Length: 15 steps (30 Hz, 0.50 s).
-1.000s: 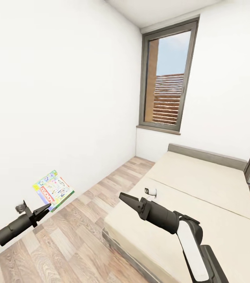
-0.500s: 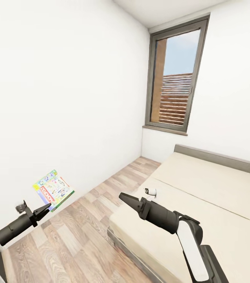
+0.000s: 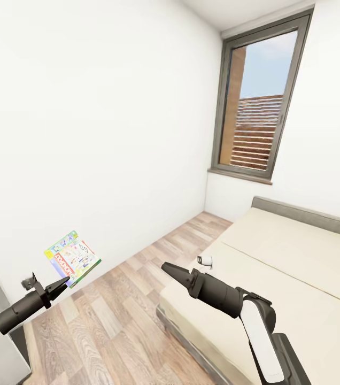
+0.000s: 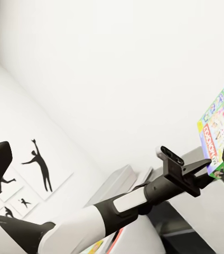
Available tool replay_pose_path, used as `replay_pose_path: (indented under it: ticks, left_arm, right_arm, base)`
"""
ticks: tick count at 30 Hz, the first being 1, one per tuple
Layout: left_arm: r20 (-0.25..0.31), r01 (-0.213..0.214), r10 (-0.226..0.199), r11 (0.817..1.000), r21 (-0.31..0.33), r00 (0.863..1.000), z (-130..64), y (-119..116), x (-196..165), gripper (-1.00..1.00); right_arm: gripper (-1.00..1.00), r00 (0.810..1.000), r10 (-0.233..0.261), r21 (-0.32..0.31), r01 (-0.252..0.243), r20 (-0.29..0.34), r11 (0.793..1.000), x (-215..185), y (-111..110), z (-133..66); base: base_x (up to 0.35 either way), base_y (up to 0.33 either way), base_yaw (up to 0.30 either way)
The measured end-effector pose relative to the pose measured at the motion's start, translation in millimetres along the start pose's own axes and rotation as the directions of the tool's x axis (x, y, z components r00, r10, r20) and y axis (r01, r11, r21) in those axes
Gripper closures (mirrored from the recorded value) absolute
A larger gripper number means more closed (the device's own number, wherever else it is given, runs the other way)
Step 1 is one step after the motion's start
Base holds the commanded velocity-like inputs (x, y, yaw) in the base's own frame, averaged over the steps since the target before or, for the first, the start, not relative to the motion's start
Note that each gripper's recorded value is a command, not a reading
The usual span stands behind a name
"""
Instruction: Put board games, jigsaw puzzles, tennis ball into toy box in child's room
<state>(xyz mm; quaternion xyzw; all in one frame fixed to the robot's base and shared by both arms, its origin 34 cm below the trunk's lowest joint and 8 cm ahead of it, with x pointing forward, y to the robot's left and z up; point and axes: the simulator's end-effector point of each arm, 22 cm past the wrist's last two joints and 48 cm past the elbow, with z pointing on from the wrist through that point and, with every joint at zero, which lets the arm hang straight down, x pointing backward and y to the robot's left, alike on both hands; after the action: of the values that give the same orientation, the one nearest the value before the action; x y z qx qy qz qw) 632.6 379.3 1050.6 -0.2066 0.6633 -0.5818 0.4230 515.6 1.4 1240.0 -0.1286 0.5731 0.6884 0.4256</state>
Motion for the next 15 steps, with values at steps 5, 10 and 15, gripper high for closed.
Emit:
replay_pose_path:
  ticks: [5,10,15]
  left_arm:
    - [-0.001,0.005,-0.005,1.0,-0.006,1.0,0.2,4,1,1.0]
    - [-0.003,0.009,-0.009,1.0,-0.012,1.0,0.4,8,2,1.0]
    - [-0.005,0.014,-0.014,1.0,-0.019,1.0,0.4,12,3,1.0]
  right_arm:
    - [-1.0,1.0,0.008,0.003,-0.008,-0.001,1.0,1,-3,-0.2]
    - [-1.0,1.0,0.016,0.005,-0.016,0.0,1.0,2,-7,-0.5]
    - [-1.0,1.0,0.023,0.003,-0.023,0.005,1.0,2,-9,-1.7]
  base:
    - [0.0,0.0,0.069]
    - [0.0,0.0,0.067]
    - [0.0,0.0,0.067]
